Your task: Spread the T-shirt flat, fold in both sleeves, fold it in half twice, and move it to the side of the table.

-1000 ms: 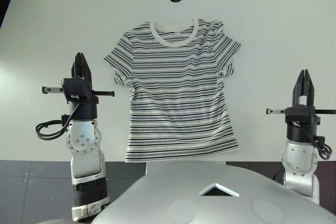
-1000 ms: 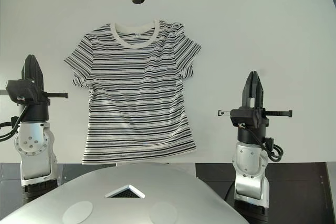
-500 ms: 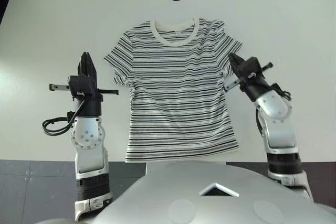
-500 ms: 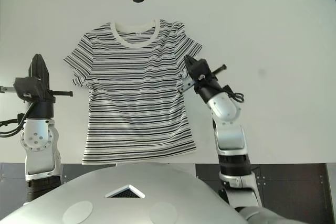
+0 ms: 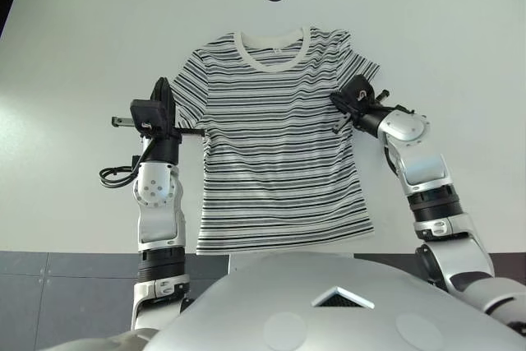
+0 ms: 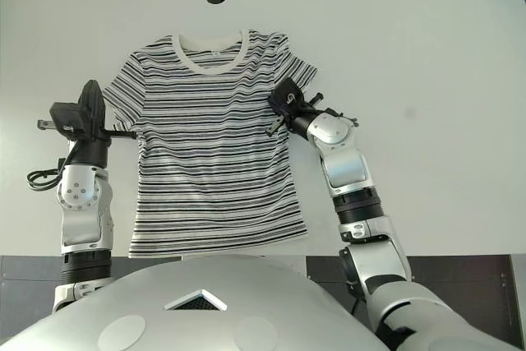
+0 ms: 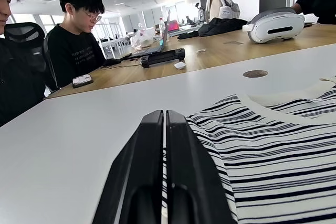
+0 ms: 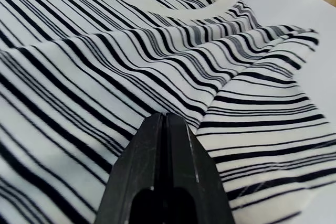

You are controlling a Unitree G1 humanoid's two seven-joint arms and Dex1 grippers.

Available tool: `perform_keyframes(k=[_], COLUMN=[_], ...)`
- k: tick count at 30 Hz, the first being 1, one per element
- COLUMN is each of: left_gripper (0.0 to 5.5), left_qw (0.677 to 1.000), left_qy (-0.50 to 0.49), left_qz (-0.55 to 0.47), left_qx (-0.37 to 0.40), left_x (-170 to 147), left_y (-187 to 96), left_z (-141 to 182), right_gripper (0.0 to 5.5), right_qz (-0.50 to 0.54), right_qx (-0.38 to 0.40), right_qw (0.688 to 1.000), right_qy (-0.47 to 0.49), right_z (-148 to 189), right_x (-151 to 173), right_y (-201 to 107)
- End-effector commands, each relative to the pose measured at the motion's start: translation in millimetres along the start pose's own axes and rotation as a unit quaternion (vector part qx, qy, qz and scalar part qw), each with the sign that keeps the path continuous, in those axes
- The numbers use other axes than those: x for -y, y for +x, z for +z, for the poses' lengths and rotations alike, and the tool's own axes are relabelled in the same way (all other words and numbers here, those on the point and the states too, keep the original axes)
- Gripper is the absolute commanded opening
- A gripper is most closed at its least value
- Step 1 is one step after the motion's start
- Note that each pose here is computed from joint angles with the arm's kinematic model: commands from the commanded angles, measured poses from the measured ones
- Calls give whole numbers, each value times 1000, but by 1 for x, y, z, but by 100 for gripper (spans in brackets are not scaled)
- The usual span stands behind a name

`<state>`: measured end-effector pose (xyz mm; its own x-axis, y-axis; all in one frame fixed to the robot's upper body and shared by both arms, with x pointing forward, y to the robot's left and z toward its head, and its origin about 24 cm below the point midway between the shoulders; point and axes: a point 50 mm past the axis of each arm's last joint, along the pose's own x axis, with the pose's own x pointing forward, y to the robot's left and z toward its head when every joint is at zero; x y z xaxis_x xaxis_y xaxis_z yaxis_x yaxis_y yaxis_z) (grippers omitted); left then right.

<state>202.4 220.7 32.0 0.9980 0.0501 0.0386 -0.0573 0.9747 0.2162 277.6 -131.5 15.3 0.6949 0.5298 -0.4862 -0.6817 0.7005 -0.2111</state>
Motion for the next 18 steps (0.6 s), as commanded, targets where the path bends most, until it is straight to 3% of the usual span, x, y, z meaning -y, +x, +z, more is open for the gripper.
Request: perform_keyframes(k=[1, 12, 18], left_gripper=[11, 11, 11], left_qw=[1000, 999, 997], left_qy=[-6, -38, -73], left_qz=[3, 11, 3], left_qx=[4, -12, -37], left_x=[2, -4, -5], left_y=[1, 1, 9], left_z=[0, -3, -7], right_gripper=[10, 10, 10], right_qz=[-16, 36, 26], right_qx=[-57, -72, -75], right_qw=[998, 997, 997], right_qy=[-2, -15, -7], right_z=[-22, -43, -48], right_x=[11, -15, -12], right_y=[-11, -44, -52])
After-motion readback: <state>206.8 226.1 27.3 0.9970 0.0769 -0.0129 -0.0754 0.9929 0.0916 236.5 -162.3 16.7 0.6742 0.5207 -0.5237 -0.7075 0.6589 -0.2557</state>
